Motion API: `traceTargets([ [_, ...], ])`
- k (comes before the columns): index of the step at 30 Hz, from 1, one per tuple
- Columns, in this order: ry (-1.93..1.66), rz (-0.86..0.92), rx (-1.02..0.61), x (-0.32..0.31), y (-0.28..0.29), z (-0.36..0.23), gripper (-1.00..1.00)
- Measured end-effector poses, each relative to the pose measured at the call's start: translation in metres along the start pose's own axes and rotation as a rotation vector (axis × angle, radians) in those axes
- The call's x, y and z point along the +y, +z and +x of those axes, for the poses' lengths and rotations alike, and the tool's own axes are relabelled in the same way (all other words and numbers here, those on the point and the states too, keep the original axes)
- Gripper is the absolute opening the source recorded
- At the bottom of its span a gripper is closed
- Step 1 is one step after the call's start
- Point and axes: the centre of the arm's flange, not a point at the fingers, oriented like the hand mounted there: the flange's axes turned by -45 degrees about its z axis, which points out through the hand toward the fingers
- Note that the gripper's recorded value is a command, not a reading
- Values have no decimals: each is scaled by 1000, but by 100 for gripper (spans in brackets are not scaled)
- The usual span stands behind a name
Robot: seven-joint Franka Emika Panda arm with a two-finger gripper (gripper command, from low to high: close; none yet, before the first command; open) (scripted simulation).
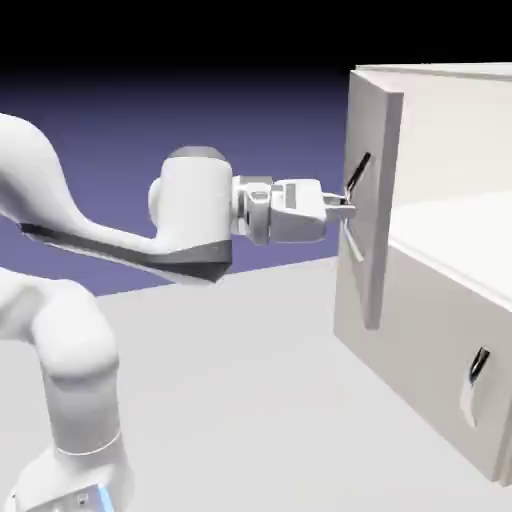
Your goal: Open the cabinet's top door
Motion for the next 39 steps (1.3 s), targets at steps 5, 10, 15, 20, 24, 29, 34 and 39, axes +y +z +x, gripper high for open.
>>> traceTargets([
  [5, 0, -67, 0, -11, -33, 0, -100],
  [10, 0, -124, 0, -22, -61, 0, -100],
  [15, 0, -177, 0, -34, -86, 0, -100],
  [20, 0, -235, 0, -48, -113, 0, -100],
  [24, 0, -290, 0, -63, -137, 0, -100],
  [29, 1, -362, 0, -85, -168, 0, -100],
  [34, 1, -445, 0, -113, -202, 0, -100],
  [39, 1, -550, -1, -151, -241, 0, -100],
])
